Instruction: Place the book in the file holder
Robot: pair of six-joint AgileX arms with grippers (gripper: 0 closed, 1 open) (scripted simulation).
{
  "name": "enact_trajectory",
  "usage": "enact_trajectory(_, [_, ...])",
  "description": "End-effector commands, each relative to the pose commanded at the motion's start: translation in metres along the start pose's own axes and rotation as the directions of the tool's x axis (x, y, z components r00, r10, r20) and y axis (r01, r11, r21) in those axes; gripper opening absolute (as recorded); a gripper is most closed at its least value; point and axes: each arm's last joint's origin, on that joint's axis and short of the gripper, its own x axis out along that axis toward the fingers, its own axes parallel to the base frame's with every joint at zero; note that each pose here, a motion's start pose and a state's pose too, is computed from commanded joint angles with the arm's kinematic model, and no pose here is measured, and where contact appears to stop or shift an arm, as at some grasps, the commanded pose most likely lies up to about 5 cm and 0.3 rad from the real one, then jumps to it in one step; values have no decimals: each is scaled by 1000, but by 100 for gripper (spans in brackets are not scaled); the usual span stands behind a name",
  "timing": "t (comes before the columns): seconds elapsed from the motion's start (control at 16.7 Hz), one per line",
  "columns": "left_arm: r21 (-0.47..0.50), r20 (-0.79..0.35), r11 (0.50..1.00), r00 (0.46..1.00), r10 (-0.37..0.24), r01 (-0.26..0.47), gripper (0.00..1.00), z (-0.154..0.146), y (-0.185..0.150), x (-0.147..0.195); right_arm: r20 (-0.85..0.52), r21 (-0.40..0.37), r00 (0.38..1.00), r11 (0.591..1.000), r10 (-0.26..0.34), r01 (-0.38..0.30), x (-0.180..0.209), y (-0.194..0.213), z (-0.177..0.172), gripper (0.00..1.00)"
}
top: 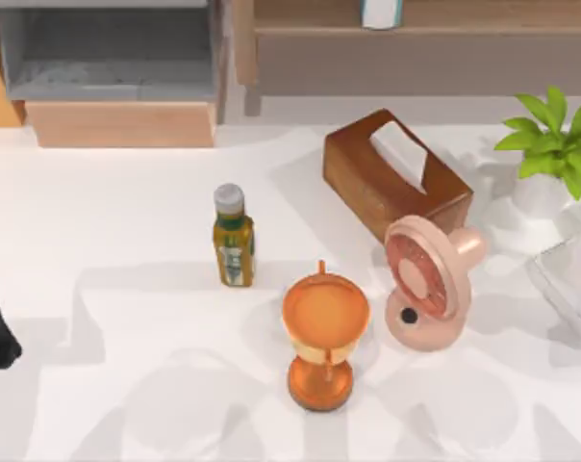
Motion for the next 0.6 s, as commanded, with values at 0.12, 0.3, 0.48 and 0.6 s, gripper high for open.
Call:
enact_trajectory(0.12, [0,0,1000,1000,0,0,100,0,0,0,0,0,1000,1000,0,0,0,0,0,100])
enact_trajectory(0.3, [-8,18,1000,1000,-4,4,100,14,-2,1,0,0,1000,1000,0,0,0,0,0,100])
enact_trajectory(0.48, [-21,42,1000,999,-7,8,100,45,-7,6,0,0,1000,1000,0,0,0,0,0,100])
enact_trajectory(0.6, [-28,53,1000,999,-8,10,100,72,-13,16,0,0,1000,1000,0,0,0,0,0,100])
